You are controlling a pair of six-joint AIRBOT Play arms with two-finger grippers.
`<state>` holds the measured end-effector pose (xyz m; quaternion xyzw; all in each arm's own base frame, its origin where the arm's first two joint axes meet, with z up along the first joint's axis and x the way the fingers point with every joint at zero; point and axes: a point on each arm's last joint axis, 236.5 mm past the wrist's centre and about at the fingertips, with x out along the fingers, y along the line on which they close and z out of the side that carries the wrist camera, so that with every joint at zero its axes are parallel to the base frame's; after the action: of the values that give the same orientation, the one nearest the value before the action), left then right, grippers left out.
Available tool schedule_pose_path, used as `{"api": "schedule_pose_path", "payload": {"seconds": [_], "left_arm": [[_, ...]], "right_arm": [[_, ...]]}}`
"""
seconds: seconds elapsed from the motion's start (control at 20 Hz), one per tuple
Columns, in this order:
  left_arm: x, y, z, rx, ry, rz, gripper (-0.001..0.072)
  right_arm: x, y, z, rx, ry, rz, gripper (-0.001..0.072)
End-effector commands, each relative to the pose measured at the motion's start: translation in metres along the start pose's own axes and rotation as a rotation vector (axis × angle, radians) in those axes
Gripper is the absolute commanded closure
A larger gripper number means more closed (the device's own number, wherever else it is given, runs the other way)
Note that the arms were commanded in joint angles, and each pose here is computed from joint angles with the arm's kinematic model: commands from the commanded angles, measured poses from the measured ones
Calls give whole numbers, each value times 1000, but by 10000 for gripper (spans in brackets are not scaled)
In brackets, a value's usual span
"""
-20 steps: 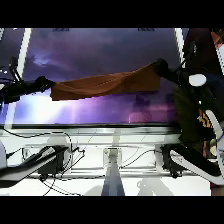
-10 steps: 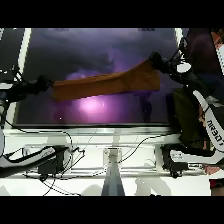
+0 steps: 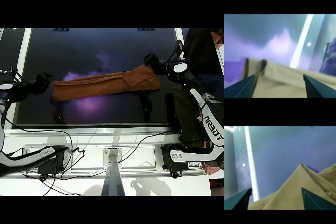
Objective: Fold the clothes and pants, and hang the long-sleeved shirts on hangers.
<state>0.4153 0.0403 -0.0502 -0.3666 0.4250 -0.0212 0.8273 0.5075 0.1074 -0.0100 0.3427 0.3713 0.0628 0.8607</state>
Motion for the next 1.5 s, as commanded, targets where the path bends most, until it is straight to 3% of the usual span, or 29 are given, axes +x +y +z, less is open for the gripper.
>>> {"api": "schedule_pose_path", "payload": {"seconds": [0.0, 0.15, 0.45, 0.5, 0.6, 0.75, 0.85, 1.1, 1.45], "left_arm": [[-9, 27, -30, 21, 138, 70, 17], [-15, 44, -63, 27, 289, 89, 17], [28, 22, -96, 25, 385, -14, 22], [36, 15, -97, 21, 378, -36, 148], [47, -3, -90, 104, 342, -91, 699], [45, -48, -67, 189, 302, -188, 695], [27, -86, -56, 287, 308, -259, 695], [-64, -177, -33, 493, 213, -383, 695], [-177, -241, -22, 730, -98, -379, 694]], "right_arm": [[0, 0, -16, -34, 67, 3, 15], [-1, -2, -28, -75, 118, -3, 16], [1, 11, -53, -150, 184, 8, 15], [3, 17, -59, -178, 191, 19, 16], [5, 35, -70, -272, 206, 51, 32], [5, 69, -79, -375, 209, 95, 485], [5, 91, -85, -442, 210, 122, 697], [12, 136, -125, -500, 261, 197, 697], [41, 228, -230, -457, 346, 317, 697]]}}
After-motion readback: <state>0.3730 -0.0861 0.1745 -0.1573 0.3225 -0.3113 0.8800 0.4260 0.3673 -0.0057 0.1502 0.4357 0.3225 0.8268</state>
